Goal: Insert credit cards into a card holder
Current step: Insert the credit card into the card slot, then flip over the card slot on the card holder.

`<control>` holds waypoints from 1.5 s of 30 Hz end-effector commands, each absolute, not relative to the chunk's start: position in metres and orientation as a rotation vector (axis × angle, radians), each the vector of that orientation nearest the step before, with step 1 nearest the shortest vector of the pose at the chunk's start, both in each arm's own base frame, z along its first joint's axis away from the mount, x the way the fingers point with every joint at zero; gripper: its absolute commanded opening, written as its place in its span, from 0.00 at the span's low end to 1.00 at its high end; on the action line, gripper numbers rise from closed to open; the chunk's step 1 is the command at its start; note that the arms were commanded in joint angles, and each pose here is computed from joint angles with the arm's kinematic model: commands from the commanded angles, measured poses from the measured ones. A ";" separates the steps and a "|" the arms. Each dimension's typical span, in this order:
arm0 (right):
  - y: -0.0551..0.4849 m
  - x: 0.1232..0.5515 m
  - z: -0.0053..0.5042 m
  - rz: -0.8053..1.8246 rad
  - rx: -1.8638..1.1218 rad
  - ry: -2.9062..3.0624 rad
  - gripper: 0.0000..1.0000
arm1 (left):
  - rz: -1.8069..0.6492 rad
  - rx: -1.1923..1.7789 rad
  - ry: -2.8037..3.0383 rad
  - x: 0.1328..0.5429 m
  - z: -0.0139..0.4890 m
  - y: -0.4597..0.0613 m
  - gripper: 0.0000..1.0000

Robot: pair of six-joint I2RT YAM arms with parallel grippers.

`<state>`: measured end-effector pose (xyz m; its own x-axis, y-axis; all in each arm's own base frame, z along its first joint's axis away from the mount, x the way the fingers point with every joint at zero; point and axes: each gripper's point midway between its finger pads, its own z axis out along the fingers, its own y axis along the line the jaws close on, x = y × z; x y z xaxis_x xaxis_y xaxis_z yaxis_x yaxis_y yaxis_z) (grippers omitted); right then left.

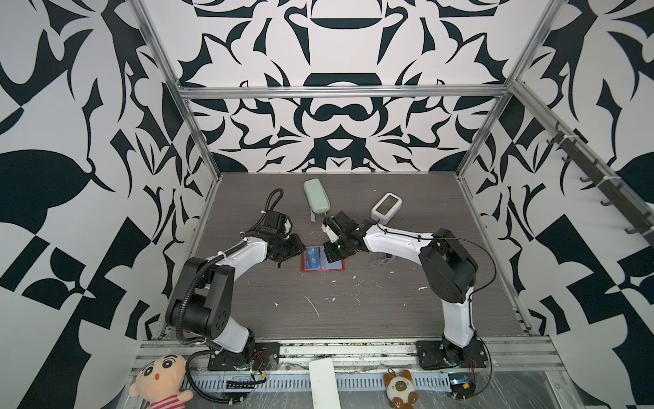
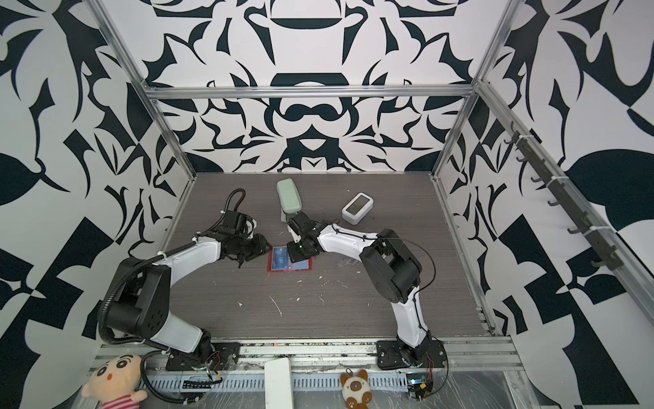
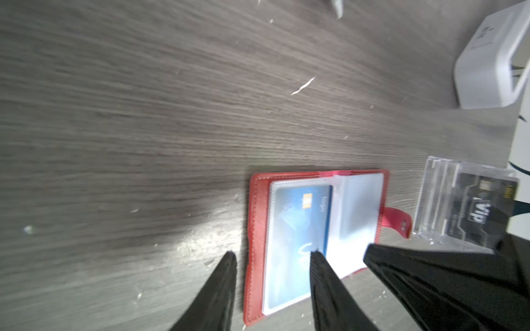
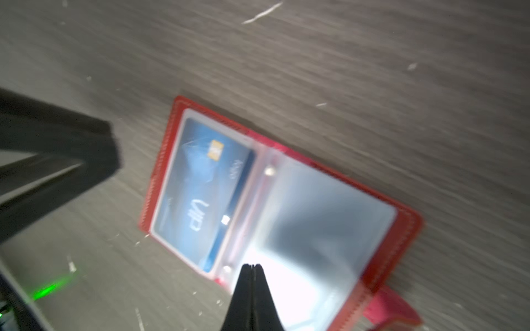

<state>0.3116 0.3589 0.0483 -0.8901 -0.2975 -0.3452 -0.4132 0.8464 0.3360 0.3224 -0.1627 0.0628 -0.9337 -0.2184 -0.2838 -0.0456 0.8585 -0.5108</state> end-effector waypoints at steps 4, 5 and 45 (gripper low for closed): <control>0.328 0.321 0.049 0.383 -0.449 2.747 0.06 | -0.916 -0.051 2.656 0.323 0.084 -0.199 0.44; 0.326 0.321 0.047 0.366 -0.447 2.751 0.06 | -0.936 -0.034 2.659 0.323 0.084 -0.205 0.44; 0.324 0.307 0.013 0.361 -0.468 2.845 0.04 | -1.116 -0.015 2.836 0.313 0.023 -0.259 0.30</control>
<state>0.3136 0.3293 0.0285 -0.9073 -0.2799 -0.3137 -0.3540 0.9111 0.2109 0.3161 -0.2559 0.0315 -0.9917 -0.0530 -0.1175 0.0421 0.7285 -0.6838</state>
